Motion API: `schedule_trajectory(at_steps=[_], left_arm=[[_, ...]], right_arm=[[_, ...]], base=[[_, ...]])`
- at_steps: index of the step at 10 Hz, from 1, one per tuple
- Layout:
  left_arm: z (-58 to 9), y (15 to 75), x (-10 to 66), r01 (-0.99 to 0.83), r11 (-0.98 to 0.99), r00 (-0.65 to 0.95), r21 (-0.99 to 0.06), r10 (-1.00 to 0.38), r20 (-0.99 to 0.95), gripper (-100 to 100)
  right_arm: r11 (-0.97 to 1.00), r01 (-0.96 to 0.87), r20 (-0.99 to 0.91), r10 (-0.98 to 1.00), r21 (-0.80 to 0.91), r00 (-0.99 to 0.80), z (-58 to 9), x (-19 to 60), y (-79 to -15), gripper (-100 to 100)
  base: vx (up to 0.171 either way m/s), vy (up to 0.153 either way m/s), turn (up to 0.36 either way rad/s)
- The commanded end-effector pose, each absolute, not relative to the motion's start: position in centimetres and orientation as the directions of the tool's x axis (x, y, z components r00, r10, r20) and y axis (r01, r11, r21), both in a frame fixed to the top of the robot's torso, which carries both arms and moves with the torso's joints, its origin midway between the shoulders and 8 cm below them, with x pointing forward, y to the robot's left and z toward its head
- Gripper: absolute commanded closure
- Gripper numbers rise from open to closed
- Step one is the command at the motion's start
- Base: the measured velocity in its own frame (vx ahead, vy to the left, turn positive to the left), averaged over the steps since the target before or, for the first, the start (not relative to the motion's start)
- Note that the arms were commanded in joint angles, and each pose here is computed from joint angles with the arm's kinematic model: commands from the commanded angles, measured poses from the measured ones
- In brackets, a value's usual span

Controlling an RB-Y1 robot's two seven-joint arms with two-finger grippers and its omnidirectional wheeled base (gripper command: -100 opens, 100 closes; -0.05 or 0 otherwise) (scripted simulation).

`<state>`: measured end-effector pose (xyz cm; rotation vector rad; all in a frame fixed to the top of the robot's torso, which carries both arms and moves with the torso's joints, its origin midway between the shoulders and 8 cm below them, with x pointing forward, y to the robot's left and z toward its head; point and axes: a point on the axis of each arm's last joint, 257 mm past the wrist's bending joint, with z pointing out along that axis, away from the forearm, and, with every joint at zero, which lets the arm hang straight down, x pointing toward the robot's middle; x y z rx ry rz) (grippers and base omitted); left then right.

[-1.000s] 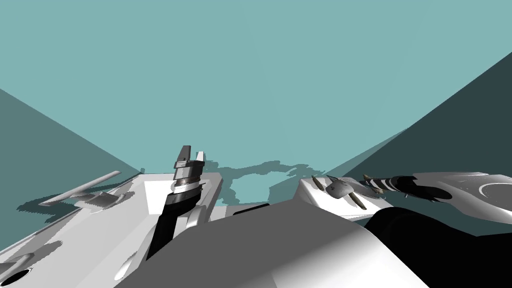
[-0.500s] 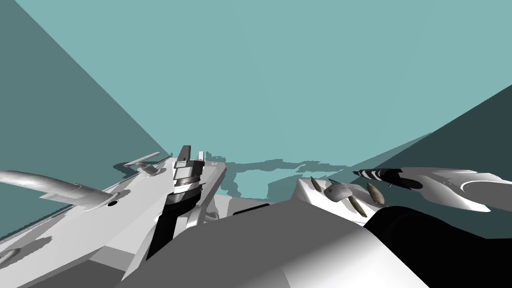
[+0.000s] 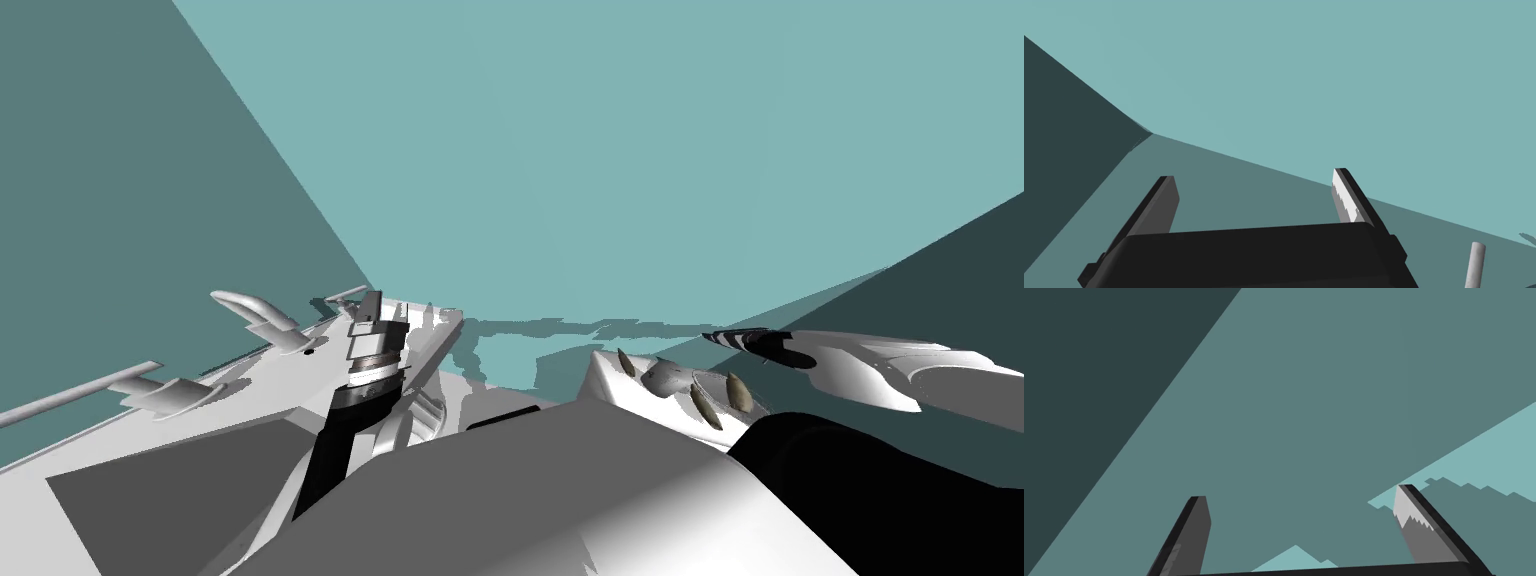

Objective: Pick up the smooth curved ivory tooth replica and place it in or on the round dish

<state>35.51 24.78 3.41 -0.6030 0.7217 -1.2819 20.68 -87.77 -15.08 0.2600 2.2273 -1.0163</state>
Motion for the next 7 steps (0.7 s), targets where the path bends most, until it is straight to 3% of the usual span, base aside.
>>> schedule_trajectory(at_steps=[1, 4, 5, 7], left_arm=[[3.4, 24.8, 35.5, 0.631, 0.191, 0.128, -0.752, -0.982, -0.142, 0], [3.4, 24.8, 35.5, 0.631, 0.191, 0.128, -0.752, -0.982, -0.142, 0], [3.4, 24.8, 35.5, 0.631, 0.191, 0.128, -0.752, -0.982, -0.142, 0], [3.4, 24.8, 35.5, 0.631, 0.191, 0.127, -0.752, -0.982, -0.142, 0]], right_arm=[[0.618, 0.445, -0.631, -0.109, -0.648, -0.768, -13.2, 20.4, -89.5, -100], [0.609, 0.473, -0.661, -0.116, -0.637, -0.741, -12.0, 22.0, -89.5, -100], [0.576, 0.497, -0.674, -0.133, -0.649, -0.727, -11.6, 22.2, -89.7, -100], [0.551, 0.501, -0.666, -0.141, -0.667, -0.732, -11.6, 22.5, -89.9, -100]], base=[[-0.004, -0.023, 0.062], [0.026, -0.003, -0.014], [-0.193, -0.009, 0.281], [-0.096, 0.097, 0.307]])
